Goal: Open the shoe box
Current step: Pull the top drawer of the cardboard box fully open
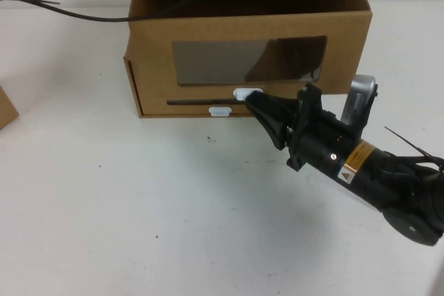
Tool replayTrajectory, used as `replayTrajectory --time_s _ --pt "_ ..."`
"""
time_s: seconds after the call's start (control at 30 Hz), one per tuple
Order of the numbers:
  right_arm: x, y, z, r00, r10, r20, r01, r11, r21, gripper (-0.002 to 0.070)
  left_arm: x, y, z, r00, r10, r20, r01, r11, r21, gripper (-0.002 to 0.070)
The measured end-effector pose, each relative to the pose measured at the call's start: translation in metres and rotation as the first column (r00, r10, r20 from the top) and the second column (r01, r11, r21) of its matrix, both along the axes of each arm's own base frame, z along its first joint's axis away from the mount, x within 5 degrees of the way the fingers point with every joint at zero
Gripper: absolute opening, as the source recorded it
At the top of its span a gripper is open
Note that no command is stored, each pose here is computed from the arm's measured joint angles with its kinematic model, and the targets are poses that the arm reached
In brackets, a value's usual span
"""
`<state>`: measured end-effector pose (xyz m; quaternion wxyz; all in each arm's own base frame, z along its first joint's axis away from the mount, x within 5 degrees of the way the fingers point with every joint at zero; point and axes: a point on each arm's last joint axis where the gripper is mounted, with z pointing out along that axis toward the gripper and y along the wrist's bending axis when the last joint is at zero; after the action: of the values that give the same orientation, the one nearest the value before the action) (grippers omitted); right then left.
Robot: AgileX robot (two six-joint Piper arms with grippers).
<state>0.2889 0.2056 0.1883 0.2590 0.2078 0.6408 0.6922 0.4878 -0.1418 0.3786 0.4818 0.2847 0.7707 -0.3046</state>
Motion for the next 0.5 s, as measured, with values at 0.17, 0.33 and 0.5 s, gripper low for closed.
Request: replayTrajectory --time_s 0.17,0.33,0.5 --pt "-0.007 0.000 0.000 0.999 0.042 -0.011 -0.042 0.999 -0.005 -0.0001 0.000 0.000 0.000 1.000 0.001 -0.003 -0.001 1.000 -0.002 -0.0006" --pt "-0.012 0.000 -0.002 0.997 0.077 -0.030 -0.077 0.997 -0.006 -0.0001 0.000 0.000 0.001 1.000 0.001 -0.001 -0.001 1.000 -0.002 -0.0006" --pt "-0.019 -0.003 -0.008 0.994 0.087 -0.064 -0.088 0.996 -0.003 -0.0001 0.000 0.000 0.001 1.000 0.001 -0.001 -0.001 1.000 -0.003 -0.0006"
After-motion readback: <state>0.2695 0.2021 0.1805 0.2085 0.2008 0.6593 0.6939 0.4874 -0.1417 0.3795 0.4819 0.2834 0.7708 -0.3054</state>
